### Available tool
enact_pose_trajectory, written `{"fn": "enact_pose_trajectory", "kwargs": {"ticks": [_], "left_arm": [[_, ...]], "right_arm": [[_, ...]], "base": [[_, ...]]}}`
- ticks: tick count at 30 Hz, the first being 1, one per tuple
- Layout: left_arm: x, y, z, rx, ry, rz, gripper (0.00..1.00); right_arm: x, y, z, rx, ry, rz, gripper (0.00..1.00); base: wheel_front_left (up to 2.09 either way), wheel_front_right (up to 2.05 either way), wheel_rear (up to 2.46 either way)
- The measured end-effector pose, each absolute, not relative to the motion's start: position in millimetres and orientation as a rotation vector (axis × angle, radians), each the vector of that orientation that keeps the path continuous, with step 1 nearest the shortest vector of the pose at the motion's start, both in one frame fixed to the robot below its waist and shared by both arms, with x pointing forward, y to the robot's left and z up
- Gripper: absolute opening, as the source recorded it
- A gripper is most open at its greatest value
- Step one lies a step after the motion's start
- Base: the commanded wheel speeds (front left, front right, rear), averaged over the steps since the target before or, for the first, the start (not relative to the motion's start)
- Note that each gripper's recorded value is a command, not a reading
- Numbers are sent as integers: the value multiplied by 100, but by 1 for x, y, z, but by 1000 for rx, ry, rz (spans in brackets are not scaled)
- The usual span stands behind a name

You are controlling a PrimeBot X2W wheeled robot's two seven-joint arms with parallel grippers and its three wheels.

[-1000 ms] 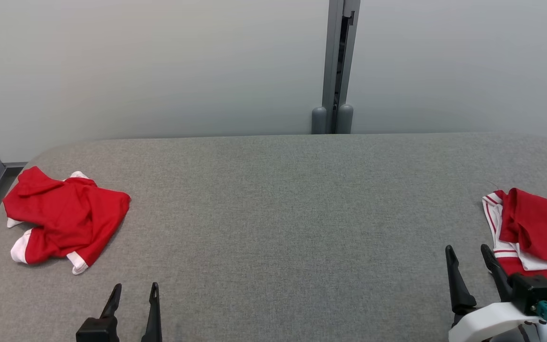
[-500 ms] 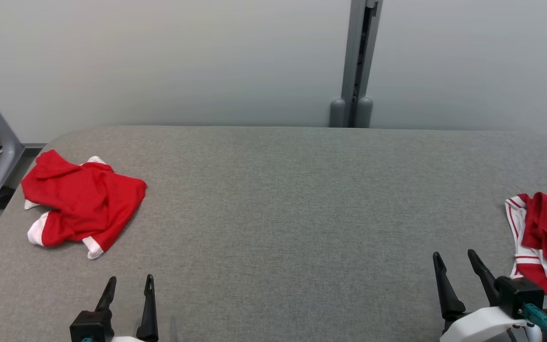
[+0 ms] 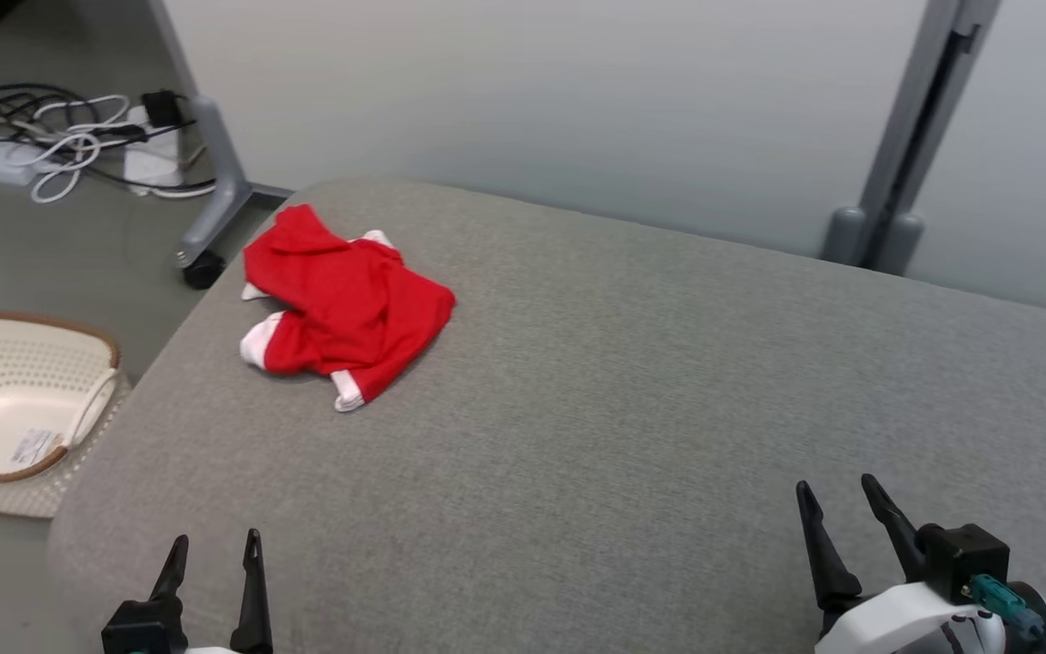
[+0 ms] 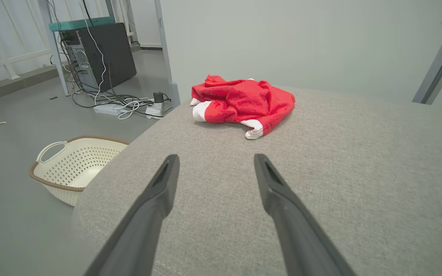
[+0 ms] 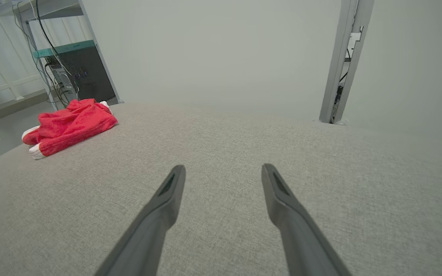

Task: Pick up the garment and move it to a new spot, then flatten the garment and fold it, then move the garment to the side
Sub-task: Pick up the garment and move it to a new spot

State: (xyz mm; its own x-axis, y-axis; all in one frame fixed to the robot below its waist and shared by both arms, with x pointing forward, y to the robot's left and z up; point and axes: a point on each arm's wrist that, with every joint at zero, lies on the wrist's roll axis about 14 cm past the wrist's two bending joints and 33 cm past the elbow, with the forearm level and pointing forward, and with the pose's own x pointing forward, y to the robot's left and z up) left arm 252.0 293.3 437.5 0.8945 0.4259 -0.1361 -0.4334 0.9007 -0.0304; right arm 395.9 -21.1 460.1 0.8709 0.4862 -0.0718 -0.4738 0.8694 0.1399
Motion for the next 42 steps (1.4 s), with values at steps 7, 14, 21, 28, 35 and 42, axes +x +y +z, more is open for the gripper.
{"fn": "enact_pose_trajectory", "kwargs": {"ticks": [7, 14, 21, 28, 35, 42], "left_arm": [[202, 330, 433, -86, 135, 623, 100], [176, 346, 429, -106, 152, 713, 100], [190, 337, 422, -151, 166, 650, 100], [245, 347, 438, -153, 131, 566, 100], [313, 356, 447, -132, 140, 465, 100], [409, 356, 449, -56, 217, 317, 100]], "right_arm": [[394, 35, 458, 117, 125, 660, 100], [397, 70, 460, 123, 124, 753, 100], [400, 68, 453, 108, 137, 746, 100], [416, 53, 450, 85, 119, 701, 100], [438, 37, 442, 54, 101, 663, 100], [473, -7, 435, 45, 73, 559, 100]], "base": [[0, 0, 0], [0, 0, 0], [0, 0, 0], [0, 0, 0], [0, 0, 0], [0, 0, 0]]}}
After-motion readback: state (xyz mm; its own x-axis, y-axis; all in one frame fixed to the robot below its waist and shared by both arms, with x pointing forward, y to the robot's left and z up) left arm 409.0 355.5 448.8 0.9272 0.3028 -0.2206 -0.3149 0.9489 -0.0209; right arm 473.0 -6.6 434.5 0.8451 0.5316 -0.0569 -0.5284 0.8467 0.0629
